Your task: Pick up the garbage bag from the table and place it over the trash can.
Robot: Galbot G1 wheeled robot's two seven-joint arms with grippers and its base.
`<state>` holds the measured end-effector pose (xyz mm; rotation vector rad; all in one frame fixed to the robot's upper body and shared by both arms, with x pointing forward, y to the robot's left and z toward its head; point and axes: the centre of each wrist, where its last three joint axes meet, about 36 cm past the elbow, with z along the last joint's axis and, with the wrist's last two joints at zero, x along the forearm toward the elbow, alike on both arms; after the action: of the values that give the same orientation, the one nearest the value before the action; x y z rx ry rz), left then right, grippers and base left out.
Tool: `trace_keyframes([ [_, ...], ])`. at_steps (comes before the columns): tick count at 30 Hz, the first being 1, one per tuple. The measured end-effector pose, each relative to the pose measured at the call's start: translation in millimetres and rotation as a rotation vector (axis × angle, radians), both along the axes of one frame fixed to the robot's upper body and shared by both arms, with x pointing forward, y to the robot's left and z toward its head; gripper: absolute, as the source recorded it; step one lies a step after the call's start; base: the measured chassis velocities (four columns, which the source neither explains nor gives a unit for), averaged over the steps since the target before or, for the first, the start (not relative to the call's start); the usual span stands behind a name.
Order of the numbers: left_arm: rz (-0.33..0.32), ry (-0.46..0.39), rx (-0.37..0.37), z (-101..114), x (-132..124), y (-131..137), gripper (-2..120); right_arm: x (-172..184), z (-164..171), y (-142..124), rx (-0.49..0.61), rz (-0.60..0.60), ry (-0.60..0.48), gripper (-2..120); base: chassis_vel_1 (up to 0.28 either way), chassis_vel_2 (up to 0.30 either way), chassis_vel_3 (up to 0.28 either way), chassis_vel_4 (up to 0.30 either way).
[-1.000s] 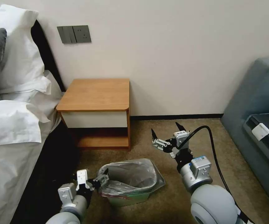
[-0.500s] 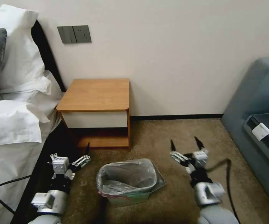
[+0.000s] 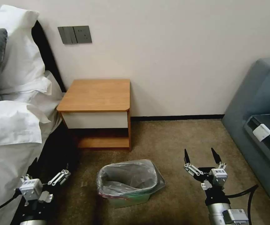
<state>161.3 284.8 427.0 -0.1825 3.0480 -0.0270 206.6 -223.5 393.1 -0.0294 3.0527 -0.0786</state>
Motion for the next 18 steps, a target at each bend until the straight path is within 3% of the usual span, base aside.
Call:
trace_keyframes([
  [18, 0.000, 0.004, -0.004, 0.1, 1.4, -0.7, 100, 1.4, 0.9, 0.7, 0.000, 0.001, 0.001, 100, 0.000, 0.000, 0.000, 0.000],
])
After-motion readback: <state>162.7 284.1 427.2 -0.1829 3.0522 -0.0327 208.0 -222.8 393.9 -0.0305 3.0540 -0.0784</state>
